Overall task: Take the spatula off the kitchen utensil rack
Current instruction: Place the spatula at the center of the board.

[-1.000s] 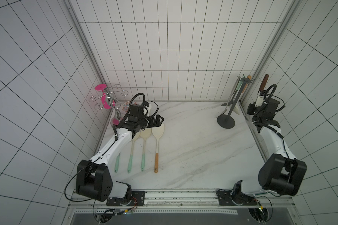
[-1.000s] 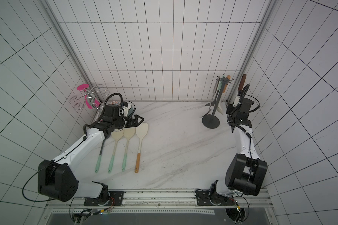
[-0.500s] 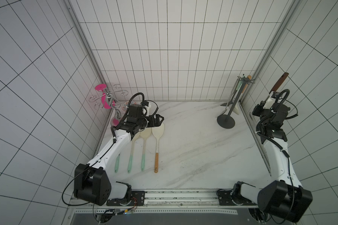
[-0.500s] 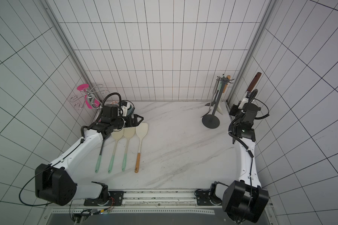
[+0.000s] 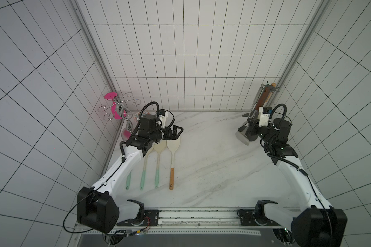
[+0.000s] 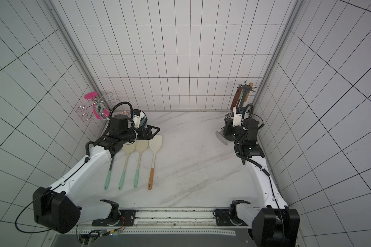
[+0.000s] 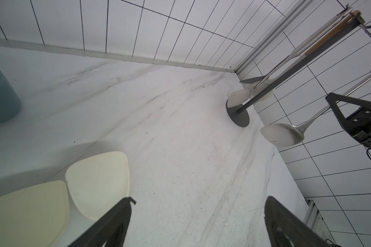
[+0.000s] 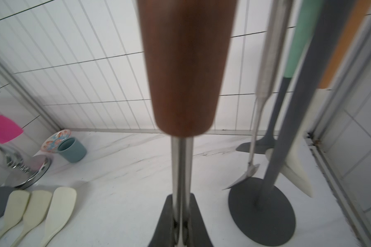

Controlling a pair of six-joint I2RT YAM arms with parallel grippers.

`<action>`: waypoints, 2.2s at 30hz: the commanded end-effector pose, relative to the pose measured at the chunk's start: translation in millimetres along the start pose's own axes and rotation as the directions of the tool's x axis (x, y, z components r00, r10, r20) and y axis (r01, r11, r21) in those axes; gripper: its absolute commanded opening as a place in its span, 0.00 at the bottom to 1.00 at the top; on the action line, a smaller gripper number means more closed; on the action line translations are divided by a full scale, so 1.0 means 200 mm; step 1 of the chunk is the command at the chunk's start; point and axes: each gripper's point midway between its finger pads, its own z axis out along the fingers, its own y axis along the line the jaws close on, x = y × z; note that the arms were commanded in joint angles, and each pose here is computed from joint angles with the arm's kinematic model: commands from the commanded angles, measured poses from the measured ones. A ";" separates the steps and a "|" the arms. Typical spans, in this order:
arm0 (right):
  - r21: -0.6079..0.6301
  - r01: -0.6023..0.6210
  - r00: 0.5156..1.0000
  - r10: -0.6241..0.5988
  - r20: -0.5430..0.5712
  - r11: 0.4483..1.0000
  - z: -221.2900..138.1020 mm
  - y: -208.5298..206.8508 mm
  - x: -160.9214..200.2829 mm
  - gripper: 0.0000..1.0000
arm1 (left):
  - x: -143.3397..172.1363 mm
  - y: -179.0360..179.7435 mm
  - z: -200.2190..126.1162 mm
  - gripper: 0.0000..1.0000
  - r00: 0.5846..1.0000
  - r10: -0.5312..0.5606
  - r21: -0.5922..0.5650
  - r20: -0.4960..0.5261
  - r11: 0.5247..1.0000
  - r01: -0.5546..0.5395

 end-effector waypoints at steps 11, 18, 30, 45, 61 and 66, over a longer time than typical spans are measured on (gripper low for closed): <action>-0.164 0.472 0.865 -0.490 -0.103 0.866 0.22 0.49 0.24 0.00 | -0.03 -0.21 -0.05 0.98 0.996 0.076 0.183 0.055 0.980 -0.085; -0.183 0.681 0.712 -0.699 -0.063 0.709 0.28 0.65 0.31 0.00 | -0.04 -0.24 -0.06 0.98 0.994 0.089 0.204 0.063 0.974 -0.100; -0.109 0.952 0.296 -0.951 0.093 0.286 0.40 0.68 0.43 0.00 | -0.01 -0.21 -0.02 0.98 0.997 0.072 0.202 0.030 0.976 -0.077; 0.030 0.993 -0.119 -0.956 0.270 -0.115 0.43 0.80 0.44 0.00 | 0.18 -0.18 0.14 0.98 0.983 0.101 0.155 -0.155 0.985 -0.077; 0.041 0.980 -0.194 -0.900 0.390 -0.193 0.32 1.01 0.51 0.00 | 0.36 -0.16 0.26 0.59 0.938 0.132 0.113 -0.320 0.988 -0.101; 0.046 0.978 -0.202 -0.885 0.419 -0.202 0.32 1.09 0.51 0.00 | 0.40 -0.19 0.27 0.58 0.928 0.147 0.124 -0.342 0.986 -0.111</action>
